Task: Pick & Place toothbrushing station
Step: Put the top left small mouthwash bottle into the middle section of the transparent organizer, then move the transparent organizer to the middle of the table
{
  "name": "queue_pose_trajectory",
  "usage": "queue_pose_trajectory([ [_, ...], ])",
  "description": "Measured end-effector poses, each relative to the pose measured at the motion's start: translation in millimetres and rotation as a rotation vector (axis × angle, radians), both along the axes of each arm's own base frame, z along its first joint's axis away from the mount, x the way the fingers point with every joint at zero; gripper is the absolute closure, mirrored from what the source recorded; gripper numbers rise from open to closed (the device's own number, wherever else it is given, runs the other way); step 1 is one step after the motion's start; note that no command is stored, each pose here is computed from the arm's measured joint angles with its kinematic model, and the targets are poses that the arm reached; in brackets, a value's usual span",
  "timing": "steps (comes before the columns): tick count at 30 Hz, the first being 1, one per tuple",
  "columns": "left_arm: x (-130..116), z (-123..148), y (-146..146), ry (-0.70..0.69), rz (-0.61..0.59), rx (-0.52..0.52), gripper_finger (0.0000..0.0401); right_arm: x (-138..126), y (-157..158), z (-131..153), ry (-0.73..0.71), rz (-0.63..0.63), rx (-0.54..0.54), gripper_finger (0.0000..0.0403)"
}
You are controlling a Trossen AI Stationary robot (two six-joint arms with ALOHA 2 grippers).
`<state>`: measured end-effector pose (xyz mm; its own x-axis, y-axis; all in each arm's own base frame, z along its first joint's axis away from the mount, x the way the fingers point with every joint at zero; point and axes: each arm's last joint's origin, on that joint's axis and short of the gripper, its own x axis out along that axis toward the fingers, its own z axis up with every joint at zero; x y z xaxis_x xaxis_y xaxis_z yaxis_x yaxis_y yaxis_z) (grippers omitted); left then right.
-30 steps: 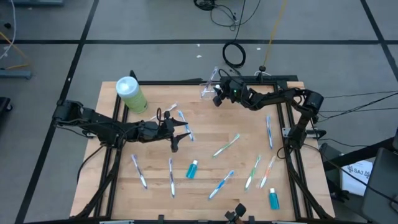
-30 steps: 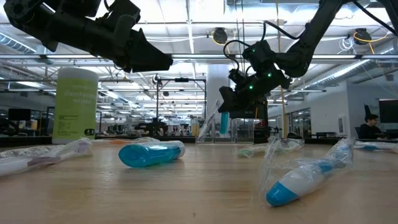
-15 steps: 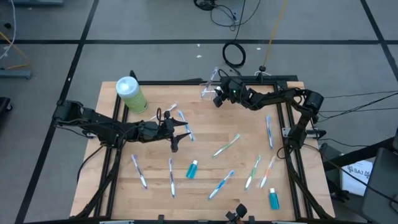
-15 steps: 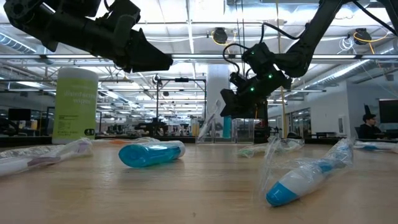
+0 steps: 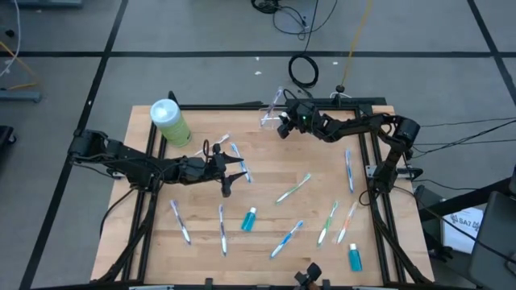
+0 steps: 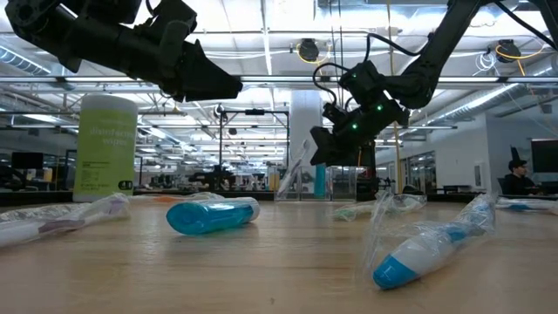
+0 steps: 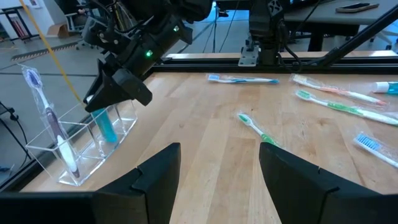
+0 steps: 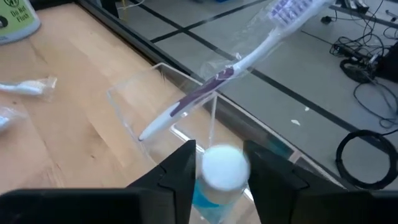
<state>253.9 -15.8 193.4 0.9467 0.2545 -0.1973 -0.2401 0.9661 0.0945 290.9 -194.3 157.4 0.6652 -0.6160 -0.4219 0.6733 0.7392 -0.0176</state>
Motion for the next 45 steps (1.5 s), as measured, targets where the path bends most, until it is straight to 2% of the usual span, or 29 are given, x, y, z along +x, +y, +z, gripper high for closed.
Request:
queue_pose_trajectory([
  [8,0.0,0.0,0.0,0.000,0.000,0.000,0.0178,-0.2,0.3,0.8,0.028,0.019,-0.031,0.0215],
  [13,0.0,0.0,-0.1,0.000,0.000,0.000,0.0178,-3.5,5.5,17.7,0.042,0.047,-0.078,0.0194],
  [17,0.1,0.0,-0.5,0.000,-0.019,-0.004,0.0178,-12.4,15.5,28.6,0.149,0.091,-0.073,0.0191],
  [23,0.2,0.0,-0.7,-0.002,-0.024,-0.010,0.0178,-25.0,20.5,25.8,0.312,0.188,-0.034,0.0190],
  [33,0.3,0.0,-1.3,-0.001,-0.043,-0.014,0.0178,-34.6,8.2,24.2,0.382,0.262,-0.088,0.0190],
  [37,0.3,0.0,-1.3,0.000,-0.044,-0.010,0.0178,-36.8,4.6,20.9,0.335,0.356,-0.038,0.0190],
  [45,0.3,0.0,-1.3,0.000,-0.044,-0.008,0.0178,-39.9,-3.1,12.6,0.354,0.355,-0.022,0.0190],
])
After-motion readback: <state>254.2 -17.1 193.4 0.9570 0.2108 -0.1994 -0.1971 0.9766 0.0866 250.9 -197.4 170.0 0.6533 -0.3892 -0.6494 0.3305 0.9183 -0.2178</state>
